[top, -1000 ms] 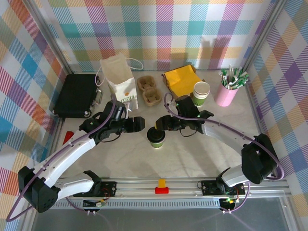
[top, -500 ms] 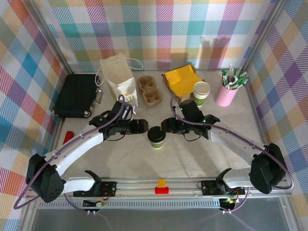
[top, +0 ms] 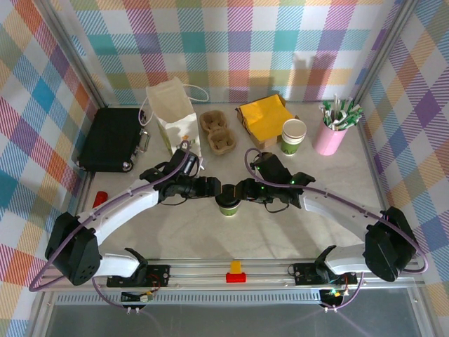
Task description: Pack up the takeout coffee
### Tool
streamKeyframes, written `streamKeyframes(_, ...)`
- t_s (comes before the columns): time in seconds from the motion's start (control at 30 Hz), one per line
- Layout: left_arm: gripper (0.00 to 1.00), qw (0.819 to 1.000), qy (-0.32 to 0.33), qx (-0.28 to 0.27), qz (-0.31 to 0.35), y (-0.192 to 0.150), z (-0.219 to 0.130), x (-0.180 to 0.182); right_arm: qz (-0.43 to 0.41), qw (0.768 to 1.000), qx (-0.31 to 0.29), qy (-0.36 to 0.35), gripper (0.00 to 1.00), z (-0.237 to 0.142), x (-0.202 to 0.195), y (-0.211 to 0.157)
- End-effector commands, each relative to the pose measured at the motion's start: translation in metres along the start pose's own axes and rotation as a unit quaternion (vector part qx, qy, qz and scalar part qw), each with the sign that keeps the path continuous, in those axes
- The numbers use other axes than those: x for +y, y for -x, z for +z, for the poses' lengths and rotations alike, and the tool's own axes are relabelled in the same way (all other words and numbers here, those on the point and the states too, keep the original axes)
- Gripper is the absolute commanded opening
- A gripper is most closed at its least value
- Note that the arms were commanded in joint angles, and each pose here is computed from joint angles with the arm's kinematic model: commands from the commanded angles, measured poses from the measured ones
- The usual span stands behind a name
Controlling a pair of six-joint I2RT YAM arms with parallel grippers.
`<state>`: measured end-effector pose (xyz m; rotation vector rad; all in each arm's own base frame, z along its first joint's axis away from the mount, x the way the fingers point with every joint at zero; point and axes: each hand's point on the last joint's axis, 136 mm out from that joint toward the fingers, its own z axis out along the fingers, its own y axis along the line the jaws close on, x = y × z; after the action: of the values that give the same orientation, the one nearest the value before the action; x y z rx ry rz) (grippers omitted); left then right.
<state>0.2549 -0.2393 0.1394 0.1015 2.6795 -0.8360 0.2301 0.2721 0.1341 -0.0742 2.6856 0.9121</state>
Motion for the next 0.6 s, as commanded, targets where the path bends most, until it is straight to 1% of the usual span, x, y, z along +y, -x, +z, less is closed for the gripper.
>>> streamKeyframes(0.0, 0.67, 1.000, -0.002, 0.026, -0.008, -0.009, 0.010, 0.002, 0.005, 1.000, 0.006, -0.012, 0.48, 0.005, -0.005, -0.005)
streamKeyframes(0.33, 0.64, 0.997, 0.030, 0.073, -0.019, -0.031, 0.026, 0.020, 0.015, 0.999, 0.018, -0.031, 0.48, 0.010, -0.021, -0.017)
streamKeyframes(0.47, 0.64, 0.997, 0.029, 0.073, -0.020, -0.033, 0.026, 0.021, 0.021, 0.999, 0.021, -0.040, 0.47, 0.012, -0.028, -0.021)
streamKeyframes(0.57, 0.64, 0.996, 0.045, 0.074, -0.023, -0.035, 0.027, 0.028, 0.030, 0.998, 0.024, -0.055, 0.47, 0.014, -0.037, -0.025)
